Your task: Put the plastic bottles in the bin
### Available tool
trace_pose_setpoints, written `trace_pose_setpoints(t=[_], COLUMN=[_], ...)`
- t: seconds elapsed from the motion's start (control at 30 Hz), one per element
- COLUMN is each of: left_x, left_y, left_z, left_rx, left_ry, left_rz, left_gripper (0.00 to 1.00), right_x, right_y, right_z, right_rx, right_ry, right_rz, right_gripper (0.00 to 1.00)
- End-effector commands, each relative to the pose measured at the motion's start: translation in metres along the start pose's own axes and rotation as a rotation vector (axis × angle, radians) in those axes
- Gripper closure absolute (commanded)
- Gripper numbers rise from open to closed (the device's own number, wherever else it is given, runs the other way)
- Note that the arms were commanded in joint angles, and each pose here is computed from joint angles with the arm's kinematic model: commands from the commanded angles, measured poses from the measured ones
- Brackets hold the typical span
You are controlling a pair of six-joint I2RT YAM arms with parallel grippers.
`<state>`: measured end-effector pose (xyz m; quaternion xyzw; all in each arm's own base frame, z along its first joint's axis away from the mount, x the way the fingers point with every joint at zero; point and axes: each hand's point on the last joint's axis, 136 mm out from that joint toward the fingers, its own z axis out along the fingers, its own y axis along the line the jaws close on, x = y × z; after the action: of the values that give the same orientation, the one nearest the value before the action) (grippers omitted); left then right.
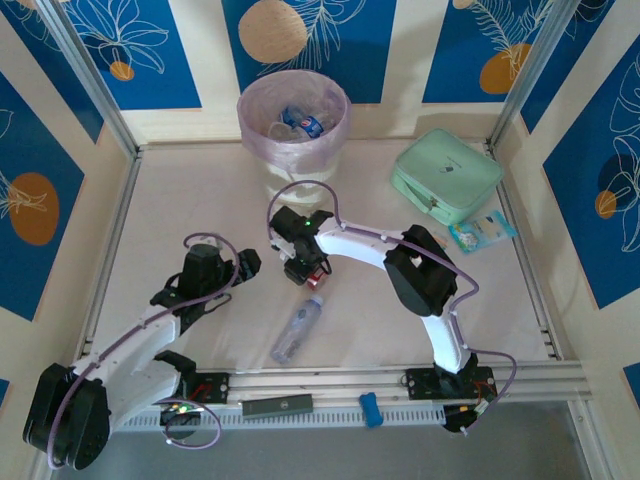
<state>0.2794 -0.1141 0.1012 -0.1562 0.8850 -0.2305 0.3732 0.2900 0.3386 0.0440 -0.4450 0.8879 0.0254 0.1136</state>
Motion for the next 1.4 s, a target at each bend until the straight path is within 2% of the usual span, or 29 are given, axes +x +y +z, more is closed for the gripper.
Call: trace_pose_setpoints(t=[0.0, 0.43, 0.67, 0.9, 1.13, 1.37], left_x=[-0.013, -0.008, -0.008, -0.009, -0.011, -0.006], left_y=[-0.009, 0.002, 0.007, 0.007, 0.001, 0.002], left_z=[-0.001, 0.0, -0.003, -0.004, -0.004, -0.012], left_rx=[0.028, 0.001, -0.014, -0.017, 0.011, 0.012], left_ry=[-0.033, -0.045, -0.059, -0.069, -0.068, -0.048], left_rz=[-0.016, 0.003, 0.008, 0.006, 0.003, 0.037], left_gripper=[0.0, 0.0, 0.0, 0.0, 0.0, 0.0], right_x=[-0.036, -0.108, -0.134, -0.145, -0.158, -0.187], right_y=[0.001, -0.026, -0.06, -0.107, -0.171, -0.207], right_z=[-0.044, -0.166, -0.246, -0.32, -0.348, -0.335], right_rx=[-0.064, -0.29, -0.276, -0.241, -0.084, -0.003], right_ry=[-0.165, -0.626, -0.863, -1.097, -1.238, -1.22], right_rz=[0.047, 0.246, 0.32, 0.386, 0.515, 0.534], right_gripper=[0.5, 0.54, 0.55, 0.54, 0.51, 0.51])
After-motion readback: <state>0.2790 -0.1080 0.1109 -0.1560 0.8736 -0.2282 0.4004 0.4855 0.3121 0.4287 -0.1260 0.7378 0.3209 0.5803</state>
